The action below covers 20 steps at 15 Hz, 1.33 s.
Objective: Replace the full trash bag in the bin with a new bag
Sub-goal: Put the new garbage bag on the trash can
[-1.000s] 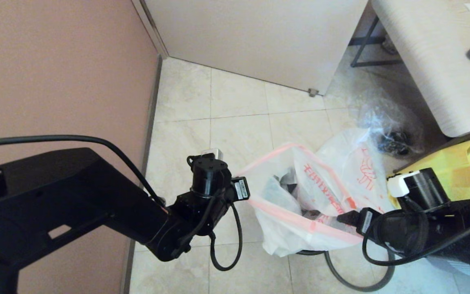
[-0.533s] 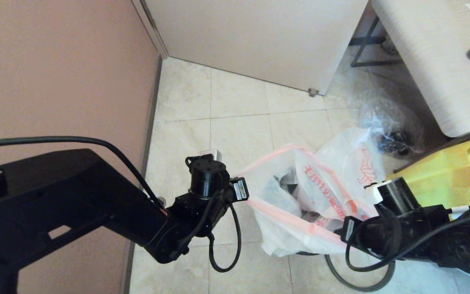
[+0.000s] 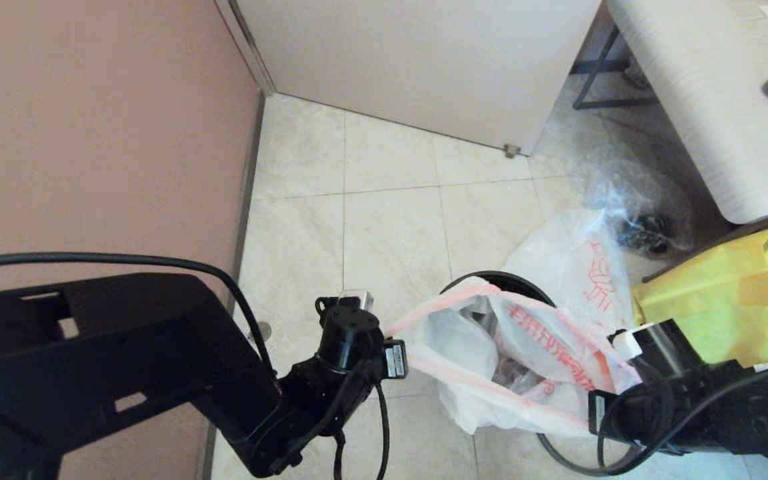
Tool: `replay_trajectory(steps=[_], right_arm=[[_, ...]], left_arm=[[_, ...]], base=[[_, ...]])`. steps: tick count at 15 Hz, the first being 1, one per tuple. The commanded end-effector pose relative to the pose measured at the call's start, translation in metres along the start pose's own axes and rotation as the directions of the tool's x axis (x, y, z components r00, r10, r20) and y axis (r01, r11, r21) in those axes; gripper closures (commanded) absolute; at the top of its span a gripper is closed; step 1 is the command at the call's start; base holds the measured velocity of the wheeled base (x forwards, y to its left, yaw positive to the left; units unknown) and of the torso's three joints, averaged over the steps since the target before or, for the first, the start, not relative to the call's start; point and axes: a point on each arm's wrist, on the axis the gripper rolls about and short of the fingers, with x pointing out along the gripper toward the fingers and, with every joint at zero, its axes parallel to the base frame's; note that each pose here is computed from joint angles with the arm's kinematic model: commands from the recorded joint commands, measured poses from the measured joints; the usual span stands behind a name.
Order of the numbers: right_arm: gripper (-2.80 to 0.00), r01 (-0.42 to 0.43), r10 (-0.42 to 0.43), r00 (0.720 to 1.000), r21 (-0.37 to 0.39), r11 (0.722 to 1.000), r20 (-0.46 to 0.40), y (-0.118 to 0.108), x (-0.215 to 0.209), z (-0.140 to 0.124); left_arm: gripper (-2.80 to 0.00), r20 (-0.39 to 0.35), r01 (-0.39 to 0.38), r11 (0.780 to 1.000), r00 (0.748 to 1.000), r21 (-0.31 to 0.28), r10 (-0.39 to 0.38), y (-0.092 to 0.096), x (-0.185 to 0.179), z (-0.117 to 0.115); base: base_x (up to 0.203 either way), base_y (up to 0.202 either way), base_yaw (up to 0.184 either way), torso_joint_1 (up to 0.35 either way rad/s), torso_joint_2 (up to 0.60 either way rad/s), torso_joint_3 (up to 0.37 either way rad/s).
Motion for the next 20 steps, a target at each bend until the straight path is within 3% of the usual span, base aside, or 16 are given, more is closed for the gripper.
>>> replay_trajectory(steps=[1,2,6,8,10,12,16,19,20], right_arm=[[0.0,0.028,-0.03,0.999,-0.042,0.999,-0.042,0.001,0.012,-0.007],[0.0,0.043,-0.048,0.997,-0.081,0.996,-0.067,0.003,0.02,-0.012],[0.0,0.031,-0.051,0.993,-0.184,0.982,-0.108,0.02,0.048,-0.027],[0.0,0.028,-0.048,0.994,-0.204,0.979,-0.095,0.026,0.066,-0.028],[0.0,0.092,-0.106,0.993,-0.224,0.97,-0.052,0.026,0.072,-0.032],[0.0,0.108,-0.118,0.992,-0.198,0.974,-0.038,0.019,0.07,-0.026],[0.0,0.091,-0.077,0.992,-0.136,0.986,0.101,0.014,0.069,-0.001],[0.0,0.077,-0.054,0.96,-0.075,0.994,0.275,0.002,0.062,0.03],[0.0,0.074,-0.05,0.953,-0.069,0.995,0.298,0.001,0.063,0.033]], left_arm=[[0.0,-0.075,-0.018,0.999,0.997,0.031,0.02,0.003,0.01,-0.027],[0.0,-0.125,-0.008,0.998,0.992,0.055,0.015,0.003,0.011,-0.043],[0.0,-0.194,0.043,0.994,0.981,0.1,-0.023,-0.003,-0.002,-0.071],[0.0,-0.224,0.034,0.991,0.975,0.13,-0.005,0.0,0.009,-0.088],[0.0,-0.216,0.036,0.989,0.976,0.14,-0.005,0.004,0.005,-0.092],[0.0,-0.22,0.003,0.989,0.975,0.15,0.031,0.017,0.012,-0.095],[0.0,-0.09,-0.069,0.985,0.992,0.157,0.084,0.02,0.039,-0.064],[0.0,0.034,-0.115,0.986,0.993,0.123,0.112,0.015,0.057,-0.033],[0.0,0.046,-0.11,0.987,0.993,0.121,0.105,0.01,0.06,-0.031]], base=[[0.0,0.0,0.0,0.0,0.0,0.0],[0.0,0.0,0.0,0.0,0.0,0.0],[0.0,0.0,0.0,0.0,0.0,0.0],[0.0,0.0,0.0,0.0,0.0,0.0],[0.0,0.0,0.0,0.0,0.0,0.0],[0.0,0.0,0.0,0.0,0.0,0.0],[0.0,0.0,0.0,0.0,0.0,0.0],[0.0,0.0,0.0,0.0,0.0,0.0],[0.0,0.0,0.0,0.0,0.0,0.0]])
